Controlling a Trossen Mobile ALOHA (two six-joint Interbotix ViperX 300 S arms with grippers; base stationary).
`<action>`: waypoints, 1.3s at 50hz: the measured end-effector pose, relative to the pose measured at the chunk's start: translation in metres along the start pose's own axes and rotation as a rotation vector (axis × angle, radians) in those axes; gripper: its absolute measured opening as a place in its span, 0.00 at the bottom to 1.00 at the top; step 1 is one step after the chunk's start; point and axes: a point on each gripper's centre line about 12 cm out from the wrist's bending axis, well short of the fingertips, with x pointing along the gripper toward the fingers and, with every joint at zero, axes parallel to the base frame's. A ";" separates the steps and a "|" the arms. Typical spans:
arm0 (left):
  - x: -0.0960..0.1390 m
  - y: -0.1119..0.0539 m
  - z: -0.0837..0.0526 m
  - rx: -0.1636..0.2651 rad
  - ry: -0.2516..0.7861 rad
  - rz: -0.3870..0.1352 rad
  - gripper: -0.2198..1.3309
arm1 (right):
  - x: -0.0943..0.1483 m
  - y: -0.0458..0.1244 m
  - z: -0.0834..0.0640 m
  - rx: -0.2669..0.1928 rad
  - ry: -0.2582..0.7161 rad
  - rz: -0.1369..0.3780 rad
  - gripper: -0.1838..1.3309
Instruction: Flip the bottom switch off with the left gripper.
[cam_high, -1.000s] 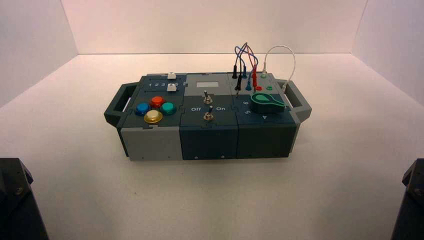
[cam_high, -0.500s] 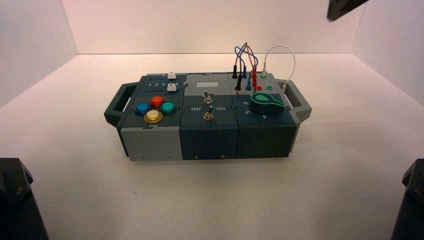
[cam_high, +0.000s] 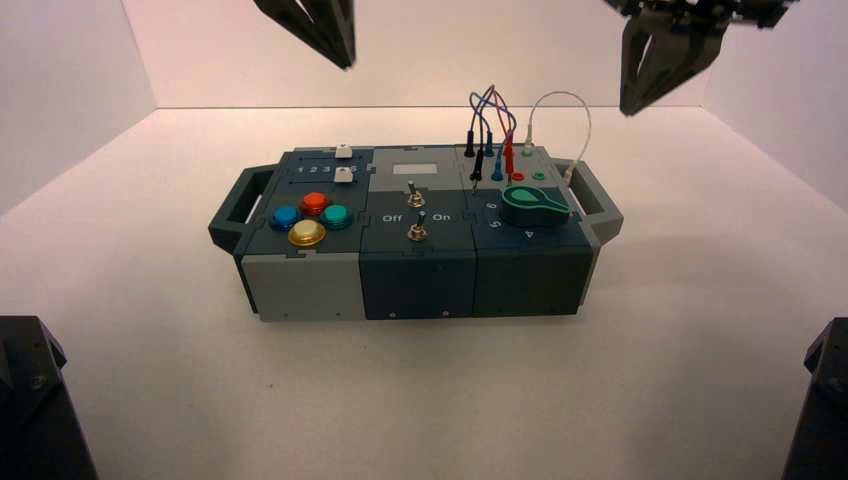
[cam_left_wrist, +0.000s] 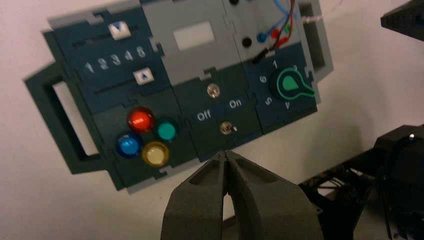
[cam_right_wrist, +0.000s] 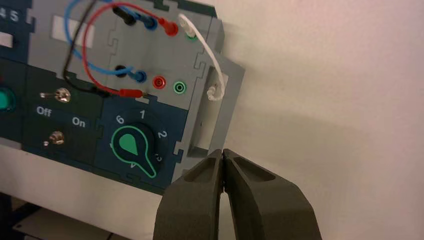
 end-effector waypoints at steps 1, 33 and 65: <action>0.001 -0.001 -0.001 0.001 0.004 0.000 0.03 | 0.001 0.001 0.000 0.001 -0.001 0.002 0.03; 0.007 -0.013 0.006 0.001 0.009 0.000 0.03 | 0.053 0.013 -0.004 -0.030 0.080 0.008 0.03; 0.004 -0.025 0.010 0.018 0.019 -0.013 0.03 | 0.100 0.011 0.002 -0.013 0.118 -0.003 0.02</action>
